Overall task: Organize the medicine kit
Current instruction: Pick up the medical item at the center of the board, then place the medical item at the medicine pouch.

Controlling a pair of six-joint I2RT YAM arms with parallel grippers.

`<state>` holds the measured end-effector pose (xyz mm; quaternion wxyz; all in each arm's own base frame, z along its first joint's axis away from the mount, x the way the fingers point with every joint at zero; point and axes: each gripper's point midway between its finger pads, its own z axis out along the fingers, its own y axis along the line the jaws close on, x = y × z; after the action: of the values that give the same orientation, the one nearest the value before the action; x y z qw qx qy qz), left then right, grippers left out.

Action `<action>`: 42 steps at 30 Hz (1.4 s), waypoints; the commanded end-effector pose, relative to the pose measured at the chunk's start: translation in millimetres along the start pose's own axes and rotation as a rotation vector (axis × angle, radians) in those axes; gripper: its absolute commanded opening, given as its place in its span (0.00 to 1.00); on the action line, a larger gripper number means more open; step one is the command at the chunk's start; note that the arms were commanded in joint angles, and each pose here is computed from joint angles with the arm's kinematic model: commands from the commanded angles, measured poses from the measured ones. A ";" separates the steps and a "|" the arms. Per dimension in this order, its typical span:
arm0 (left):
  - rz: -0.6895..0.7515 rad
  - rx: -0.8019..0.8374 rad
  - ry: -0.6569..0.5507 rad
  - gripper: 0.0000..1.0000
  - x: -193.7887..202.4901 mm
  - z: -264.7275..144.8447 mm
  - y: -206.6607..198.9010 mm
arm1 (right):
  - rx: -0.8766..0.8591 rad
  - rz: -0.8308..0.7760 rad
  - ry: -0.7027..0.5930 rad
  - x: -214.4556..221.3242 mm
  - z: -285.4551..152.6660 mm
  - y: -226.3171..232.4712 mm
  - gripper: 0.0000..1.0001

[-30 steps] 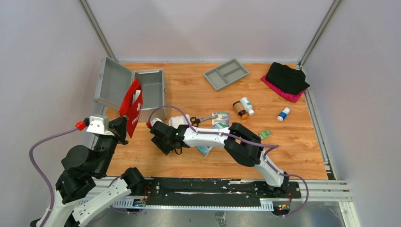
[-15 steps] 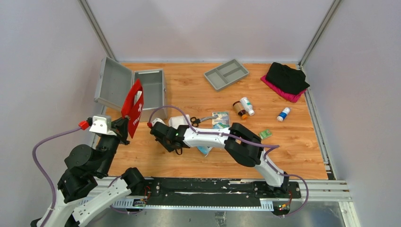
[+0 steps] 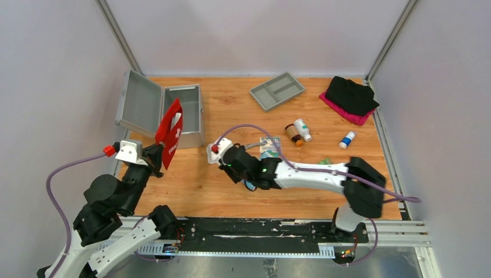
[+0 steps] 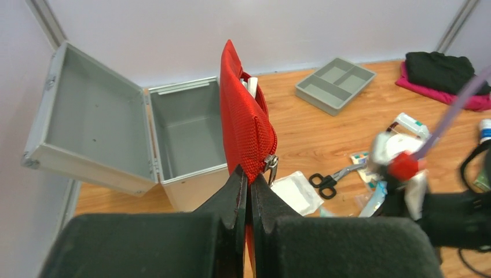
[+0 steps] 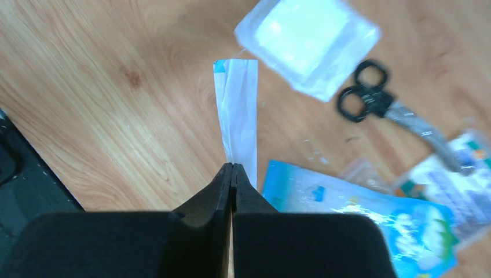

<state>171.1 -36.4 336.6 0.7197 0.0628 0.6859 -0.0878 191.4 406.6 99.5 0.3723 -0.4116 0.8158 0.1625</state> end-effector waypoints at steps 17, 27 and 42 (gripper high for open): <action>-0.016 0.728 0.031 0.00 7.1 13.3 -158.5 | 0.402 -0.785 -0.662 -75.8 -206.6 -114.0 0.00; -0.012 0.822 0.068 0.00 13.1 10.2 -176.4 | 0.537 -1.285 -0.654 -92.6 -223.8 -108.4 0.00; 0.006 0.824 0.085 0.00 18.8 10.0 -176.0 | 0.521 -1.650 -0.567 -93.7 -202.8 -81.0 0.00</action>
<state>144.5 -211.4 317.9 0.5974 0.3489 0.6319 -0.3495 210.3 283.9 302.5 0.6548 -0.6848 0.2235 -0.2287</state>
